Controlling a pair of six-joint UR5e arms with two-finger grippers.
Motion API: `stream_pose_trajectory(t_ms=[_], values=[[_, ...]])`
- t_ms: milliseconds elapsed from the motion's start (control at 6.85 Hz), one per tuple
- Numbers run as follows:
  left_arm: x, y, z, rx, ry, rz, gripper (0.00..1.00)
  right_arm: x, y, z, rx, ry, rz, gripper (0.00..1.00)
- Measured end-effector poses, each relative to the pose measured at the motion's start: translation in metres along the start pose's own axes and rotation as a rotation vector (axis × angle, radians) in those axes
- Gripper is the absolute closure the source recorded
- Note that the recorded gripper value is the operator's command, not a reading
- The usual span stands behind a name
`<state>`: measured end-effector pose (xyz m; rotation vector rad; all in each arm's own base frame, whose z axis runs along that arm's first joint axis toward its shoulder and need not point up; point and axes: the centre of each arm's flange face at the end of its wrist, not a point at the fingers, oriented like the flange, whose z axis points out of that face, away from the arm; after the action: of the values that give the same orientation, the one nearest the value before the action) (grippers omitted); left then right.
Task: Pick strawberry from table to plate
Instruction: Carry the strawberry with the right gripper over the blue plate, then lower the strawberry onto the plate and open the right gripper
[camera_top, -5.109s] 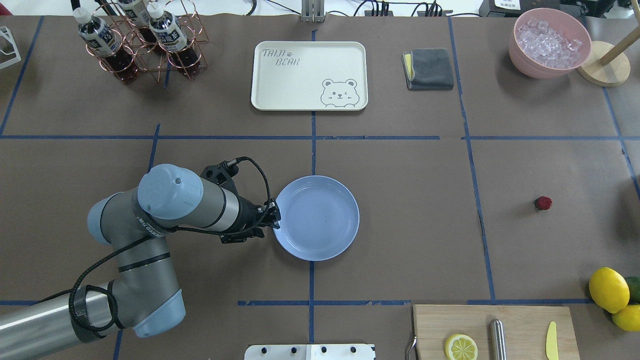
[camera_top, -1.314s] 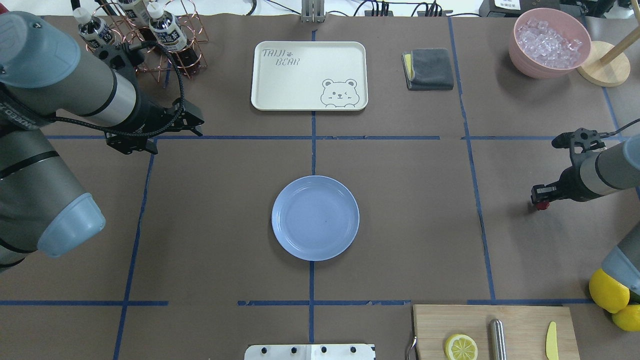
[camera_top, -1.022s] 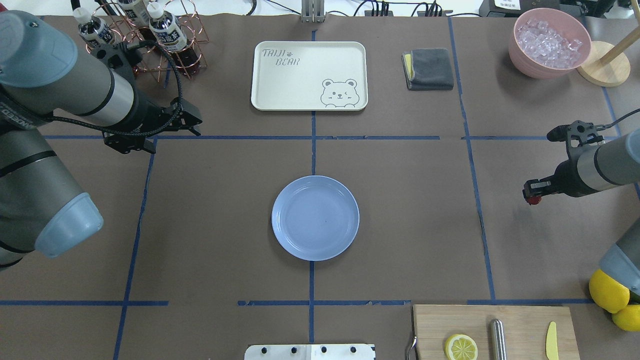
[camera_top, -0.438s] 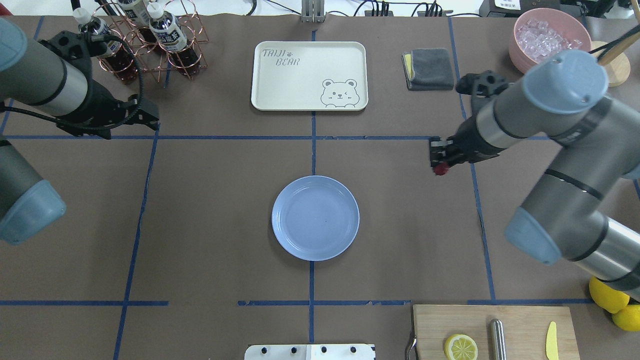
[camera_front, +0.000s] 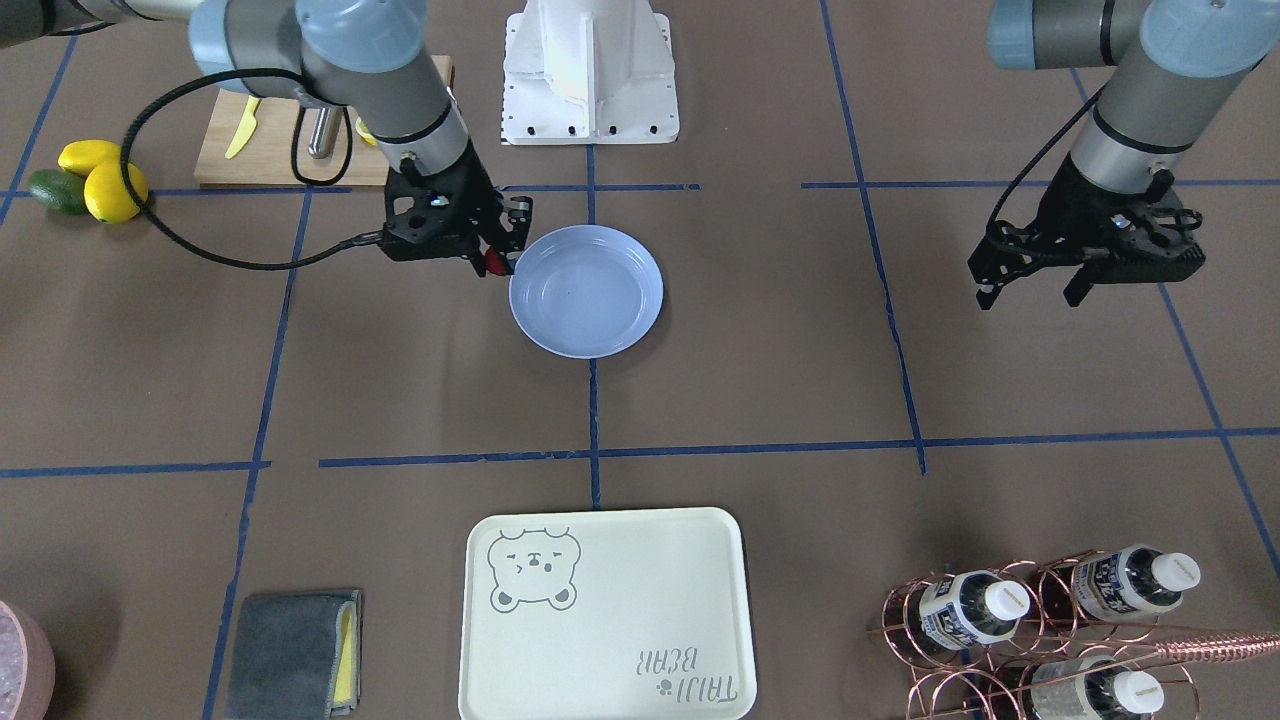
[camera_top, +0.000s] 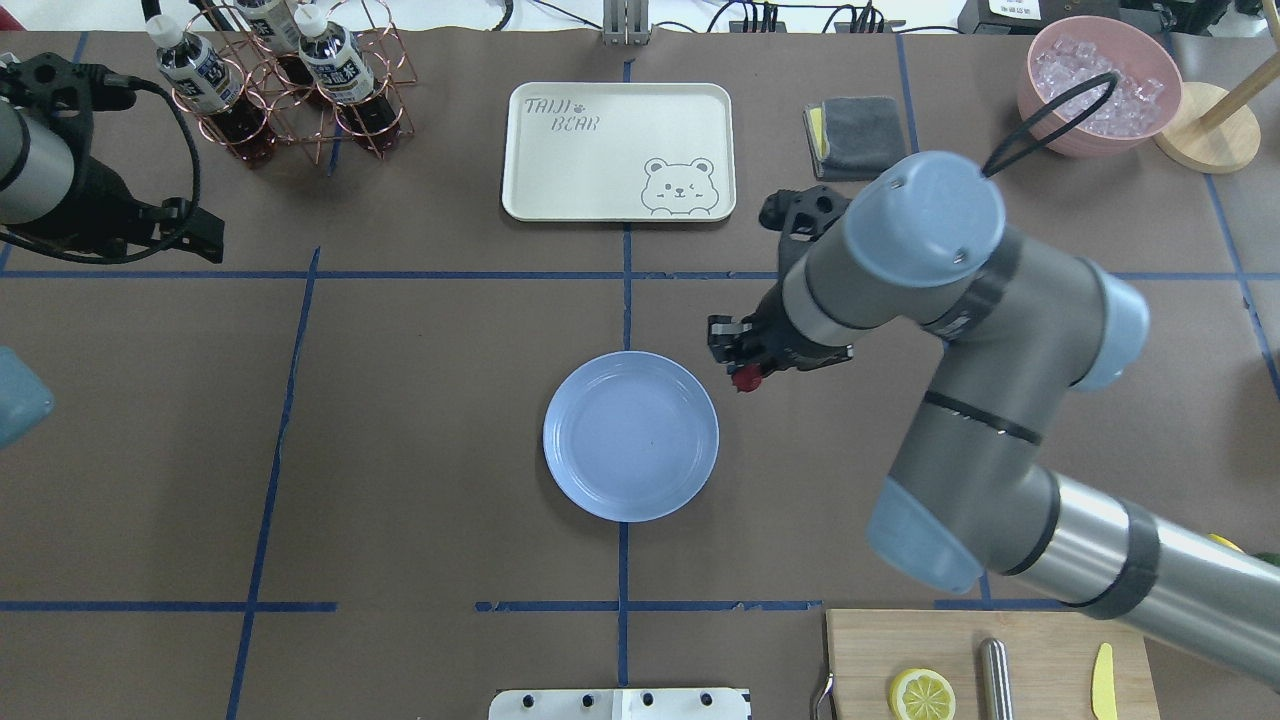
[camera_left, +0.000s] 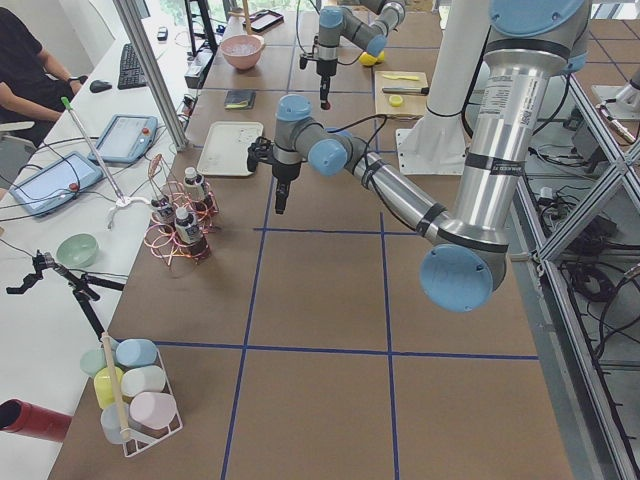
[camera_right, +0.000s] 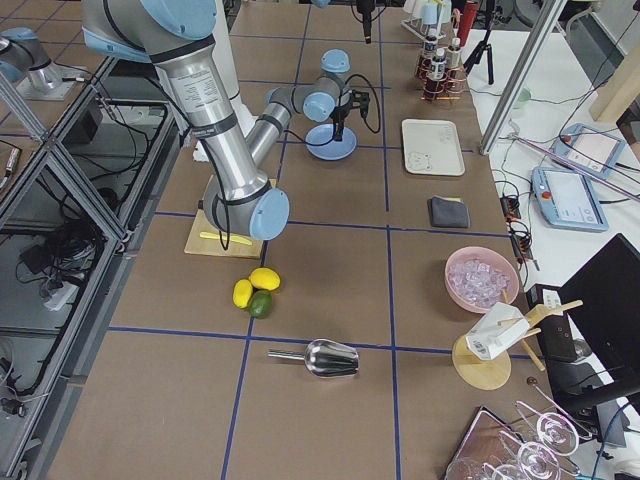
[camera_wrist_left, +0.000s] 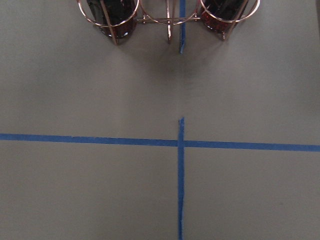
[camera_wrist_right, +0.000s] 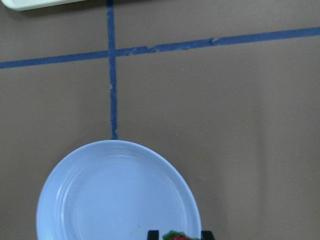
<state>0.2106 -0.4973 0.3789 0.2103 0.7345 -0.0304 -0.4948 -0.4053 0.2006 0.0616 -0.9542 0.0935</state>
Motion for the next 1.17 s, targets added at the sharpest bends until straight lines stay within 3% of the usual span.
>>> stream_pose_trajectory(t_ms=[438, 1022, 1168], values=[[-0.043, -0.001, -0.002, 0.002, -0.040, 0.065, 0.00, -0.047, 0.019, 0.064, 0.013, -0.005, 0.006, 1.00], [-0.048, -0.001, -0.001, -0.001, -0.046, 0.065, 0.00, -0.058, 0.027, 0.099, 0.006, 0.014, 0.004, 1.00], [-0.049, -0.002, 0.000, -0.002, -0.047, 0.064, 0.00, -0.058, 0.029, 0.103, 0.002, 0.019, 0.002, 0.73]])
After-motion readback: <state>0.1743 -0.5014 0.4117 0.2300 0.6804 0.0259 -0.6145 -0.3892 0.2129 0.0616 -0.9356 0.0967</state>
